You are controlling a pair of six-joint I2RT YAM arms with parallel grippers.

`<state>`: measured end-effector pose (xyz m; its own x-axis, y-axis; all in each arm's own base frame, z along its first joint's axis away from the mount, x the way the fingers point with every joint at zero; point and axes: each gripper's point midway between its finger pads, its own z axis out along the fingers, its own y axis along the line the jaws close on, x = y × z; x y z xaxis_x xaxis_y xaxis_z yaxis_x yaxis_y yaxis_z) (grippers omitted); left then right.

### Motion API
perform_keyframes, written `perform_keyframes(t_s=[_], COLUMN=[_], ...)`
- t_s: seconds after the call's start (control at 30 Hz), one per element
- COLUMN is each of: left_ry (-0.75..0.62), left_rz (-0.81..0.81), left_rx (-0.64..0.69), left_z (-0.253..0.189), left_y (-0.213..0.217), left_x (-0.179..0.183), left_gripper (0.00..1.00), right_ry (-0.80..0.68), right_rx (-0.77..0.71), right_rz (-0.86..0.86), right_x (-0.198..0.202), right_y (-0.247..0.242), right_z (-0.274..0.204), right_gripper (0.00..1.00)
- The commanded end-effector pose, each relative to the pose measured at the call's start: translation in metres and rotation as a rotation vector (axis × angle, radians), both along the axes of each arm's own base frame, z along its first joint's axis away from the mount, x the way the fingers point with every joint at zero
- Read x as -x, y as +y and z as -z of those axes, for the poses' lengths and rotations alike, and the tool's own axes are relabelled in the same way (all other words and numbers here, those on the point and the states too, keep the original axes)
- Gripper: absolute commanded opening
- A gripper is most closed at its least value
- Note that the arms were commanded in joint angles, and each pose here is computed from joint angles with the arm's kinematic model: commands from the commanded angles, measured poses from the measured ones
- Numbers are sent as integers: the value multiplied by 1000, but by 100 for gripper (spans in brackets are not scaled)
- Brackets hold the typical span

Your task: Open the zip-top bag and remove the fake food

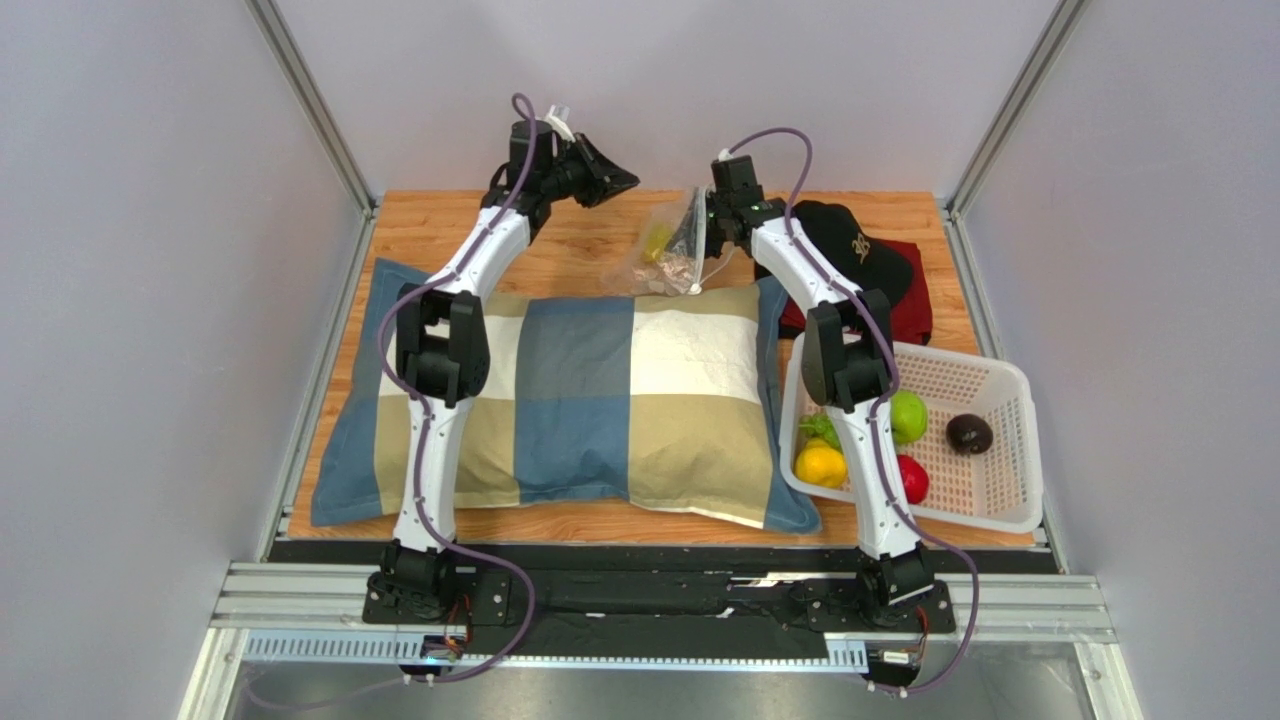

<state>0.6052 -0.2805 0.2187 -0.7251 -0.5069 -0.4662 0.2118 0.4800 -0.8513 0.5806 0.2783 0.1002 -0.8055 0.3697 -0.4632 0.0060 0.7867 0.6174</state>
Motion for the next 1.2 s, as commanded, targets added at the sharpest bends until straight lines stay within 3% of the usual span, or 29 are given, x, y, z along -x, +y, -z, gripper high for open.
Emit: perform_keyframes(t_s=[0.0,0.1,0.27,0.43,0.5,0.77,1.03,1.17], left_ry=[110,129,196,278,298,403,466,458], left_rz=[-121,-178,-255,-306,-303,-218,-163,-157], left_rx=[34,109,113,145,143,147,131,141], left_z=[51,64,94,116,124,157,181,182], left_y=[-9,-12,-10,-10,-13,-28,-34,-35], left_x=[-27,-43,-58,-59,-56,-41,-25,-24], left_gripper=[14,12,11,9,9,8,8,8], right_ry=[-139,-155,-146,-146,-144,-85,-129,-135], right_rx=[24,30,-29,-81,-102,-99,-93,-113], right_rz=[-15,-32,-60,-52,-48,-68,-62,-40], right_x=[-21,-22,-24,-30,-34,-38,-51,-60], right_y=[-3,-2,5,8,6,0,-4,-9], right_z=[-28,-22,-16,-12,-9,30,37,44], right_gripper=[23,33,48,80,85,91,92,83])
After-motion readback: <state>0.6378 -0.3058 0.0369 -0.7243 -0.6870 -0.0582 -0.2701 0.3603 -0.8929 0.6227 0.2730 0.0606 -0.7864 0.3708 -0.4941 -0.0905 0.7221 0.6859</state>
